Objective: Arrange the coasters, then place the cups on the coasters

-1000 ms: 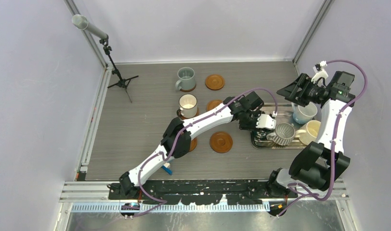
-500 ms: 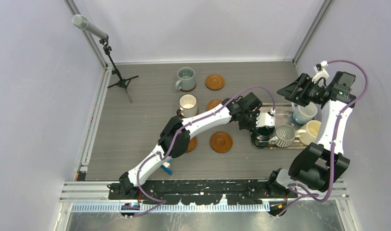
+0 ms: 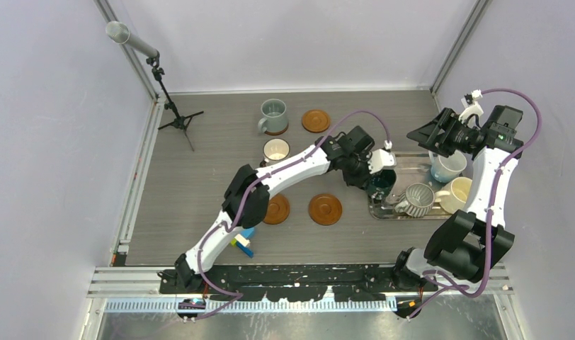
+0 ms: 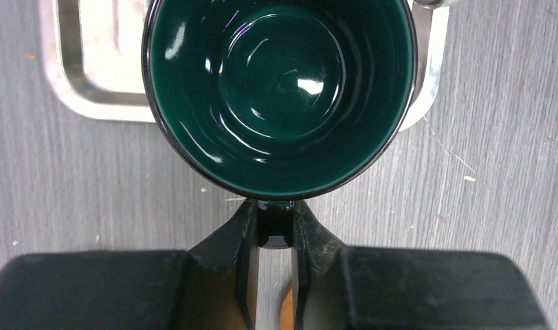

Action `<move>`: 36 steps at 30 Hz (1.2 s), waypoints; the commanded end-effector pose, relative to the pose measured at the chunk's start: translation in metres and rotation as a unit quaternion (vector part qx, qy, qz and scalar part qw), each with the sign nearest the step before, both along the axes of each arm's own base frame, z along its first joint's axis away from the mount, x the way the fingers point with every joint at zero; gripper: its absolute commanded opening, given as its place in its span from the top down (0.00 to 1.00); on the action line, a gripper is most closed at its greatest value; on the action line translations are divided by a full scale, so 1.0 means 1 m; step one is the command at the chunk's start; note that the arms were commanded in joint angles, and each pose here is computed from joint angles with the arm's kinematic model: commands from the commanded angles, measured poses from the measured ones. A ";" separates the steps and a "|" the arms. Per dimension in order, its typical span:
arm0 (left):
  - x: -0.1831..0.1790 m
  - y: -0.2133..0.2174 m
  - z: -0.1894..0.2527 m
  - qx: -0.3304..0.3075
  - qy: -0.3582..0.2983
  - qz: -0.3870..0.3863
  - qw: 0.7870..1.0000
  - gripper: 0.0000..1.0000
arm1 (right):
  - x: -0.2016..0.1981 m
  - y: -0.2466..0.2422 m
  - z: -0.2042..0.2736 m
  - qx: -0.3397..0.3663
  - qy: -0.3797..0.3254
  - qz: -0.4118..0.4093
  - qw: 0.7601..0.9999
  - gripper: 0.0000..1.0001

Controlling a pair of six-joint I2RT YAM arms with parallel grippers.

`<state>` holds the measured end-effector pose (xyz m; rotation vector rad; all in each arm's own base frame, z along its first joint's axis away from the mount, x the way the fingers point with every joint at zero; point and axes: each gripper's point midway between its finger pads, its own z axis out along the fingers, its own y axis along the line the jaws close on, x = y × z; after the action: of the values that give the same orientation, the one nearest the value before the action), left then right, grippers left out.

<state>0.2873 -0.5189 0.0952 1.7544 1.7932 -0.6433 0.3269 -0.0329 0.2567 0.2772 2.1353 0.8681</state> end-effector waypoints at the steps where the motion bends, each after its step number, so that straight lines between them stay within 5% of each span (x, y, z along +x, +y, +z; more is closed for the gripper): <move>1: 0.017 -0.010 0.102 -0.125 -0.024 0.027 0.991 1.00 | 0.000 0.001 0.016 -0.005 -0.031 0.004 1.000 0.31; 8: 0.041 0.000 0.121 -0.154 -0.021 0.072 0.985 1.00 | 0.000 0.001 0.015 -0.004 -0.030 0.004 1.000 0.31; 19: 0.161 0.070 0.153 -0.173 -0.093 0.215 0.957 1.00 | -0.002 0.002 0.015 -0.005 -0.032 0.007 0.999 0.31; 27: 0.224 0.118 0.133 -0.152 -0.112 0.270 0.944 1.00 | 0.000 0.002 0.010 0.003 -0.025 0.009 1.000 0.31; 36: 0.257 0.144 0.106 -0.131 -0.121 0.289 0.941 1.00 | 0.000 0.002 0.005 0.006 -0.019 0.009 1.000 0.31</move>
<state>0.5248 -0.3661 0.1622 1.0283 1.9705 -0.3766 0.3252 -0.0299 0.2540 0.2810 2.1362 0.8962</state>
